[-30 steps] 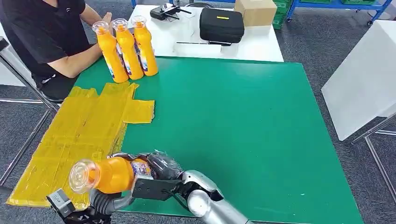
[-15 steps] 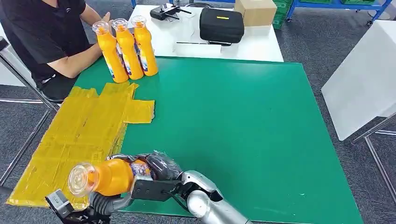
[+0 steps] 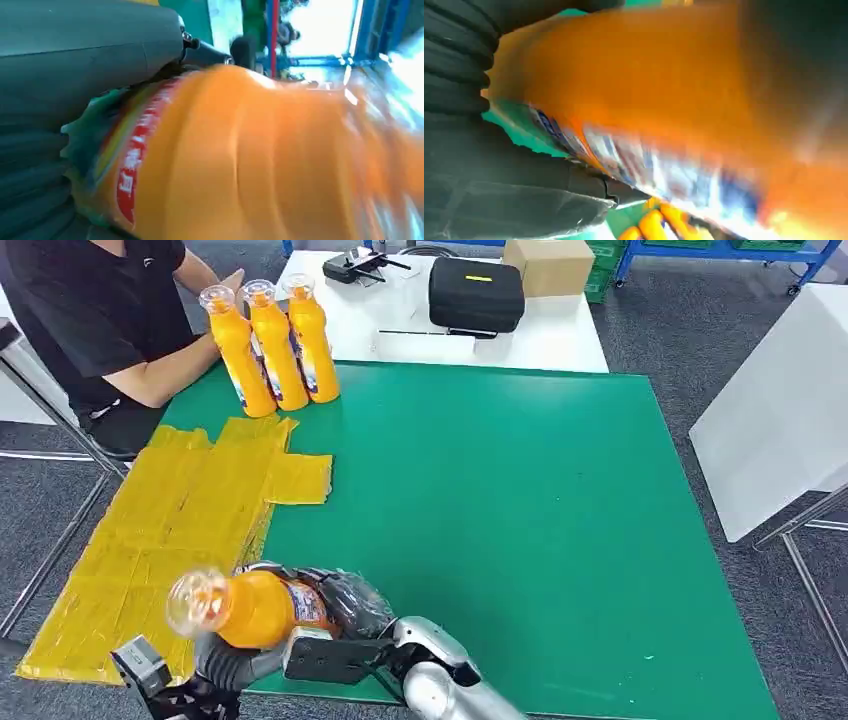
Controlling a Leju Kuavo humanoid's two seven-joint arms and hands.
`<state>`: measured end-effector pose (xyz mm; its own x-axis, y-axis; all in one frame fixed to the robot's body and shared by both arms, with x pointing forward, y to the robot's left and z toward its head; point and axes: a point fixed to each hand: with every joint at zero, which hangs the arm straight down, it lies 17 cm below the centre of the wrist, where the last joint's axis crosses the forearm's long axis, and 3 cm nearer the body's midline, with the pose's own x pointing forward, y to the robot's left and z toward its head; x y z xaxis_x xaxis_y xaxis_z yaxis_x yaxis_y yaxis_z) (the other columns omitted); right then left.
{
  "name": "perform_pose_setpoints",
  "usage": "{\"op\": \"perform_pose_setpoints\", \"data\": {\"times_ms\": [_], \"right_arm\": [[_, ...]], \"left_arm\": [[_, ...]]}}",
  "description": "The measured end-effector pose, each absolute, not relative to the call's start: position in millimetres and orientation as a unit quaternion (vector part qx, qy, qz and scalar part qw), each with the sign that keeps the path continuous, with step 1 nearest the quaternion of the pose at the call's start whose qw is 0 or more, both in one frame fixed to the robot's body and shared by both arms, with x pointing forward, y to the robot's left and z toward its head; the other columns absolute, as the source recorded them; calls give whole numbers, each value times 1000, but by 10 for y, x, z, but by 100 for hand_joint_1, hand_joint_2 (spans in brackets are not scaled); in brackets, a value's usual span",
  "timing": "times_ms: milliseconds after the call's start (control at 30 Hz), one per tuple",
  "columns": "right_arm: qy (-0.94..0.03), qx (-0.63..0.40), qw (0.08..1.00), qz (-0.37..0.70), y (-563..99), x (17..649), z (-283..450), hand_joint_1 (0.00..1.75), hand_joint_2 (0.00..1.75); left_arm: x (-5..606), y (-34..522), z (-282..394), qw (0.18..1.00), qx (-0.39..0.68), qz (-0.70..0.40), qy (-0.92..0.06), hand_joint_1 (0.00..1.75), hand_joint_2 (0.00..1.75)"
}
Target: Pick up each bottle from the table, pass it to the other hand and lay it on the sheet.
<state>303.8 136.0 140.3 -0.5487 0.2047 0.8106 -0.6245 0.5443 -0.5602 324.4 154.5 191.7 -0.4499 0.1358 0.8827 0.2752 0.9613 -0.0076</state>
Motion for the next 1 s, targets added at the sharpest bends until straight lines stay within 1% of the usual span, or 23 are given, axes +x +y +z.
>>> {"op": "perform_pose_setpoints", "data": {"times_ms": [133, 300, 533, 700, 767, 833, 900, 933, 1000], "right_arm": [[-770, 129, 469, 413, 1097, 3189, 1574, 0, 175], [-788, 102, 480, 371, 691, 3428, 1717, 0, 175], [-811, 79, 472, 335, 301, 3593, 1911, 0, 175], [-824, 68, 463, 319, 90, 3650, 2008, 0, 175], [-828, 64, 460, 314, -1, 3670, 2032, 0, 175], [-834, 62, 454, 308, -107, 3685, 2073, 0, 175], [-837, 62, 451, 303, -196, 3693, 2102, 0, 175], [-838, 60, 450, 302, -236, 3697, 2109, 0, 175], [-838, 58, 450, 302, -285, 3705, 2103, 0, 175]], "left_arm": [[3421, 1763, 1965, 497, 17, -111, -860, 175, 175], [3573, 2148, 1977, 480, 146, -137, -854, 175, 175], [3697, 2524, 1884, 423, 373, -211, -798, 175, 175], [3796, 2641, 1604, 390, 476, -279, -737, 175, 175], [3847, 2659, 1461, 379, 503, -313, -711, 175, 175], [3929, 2657, 1230, 366, 529, -371, -670, 175, 175], [3994, 2662, 1007, 362, 536, -413, -641, 175, 175], [4019, 2682, 897, 366, 536, -427, -630, 2, 175], [4065, 2680, 673, 377, 530, -449, -613, 0, 175]]}}
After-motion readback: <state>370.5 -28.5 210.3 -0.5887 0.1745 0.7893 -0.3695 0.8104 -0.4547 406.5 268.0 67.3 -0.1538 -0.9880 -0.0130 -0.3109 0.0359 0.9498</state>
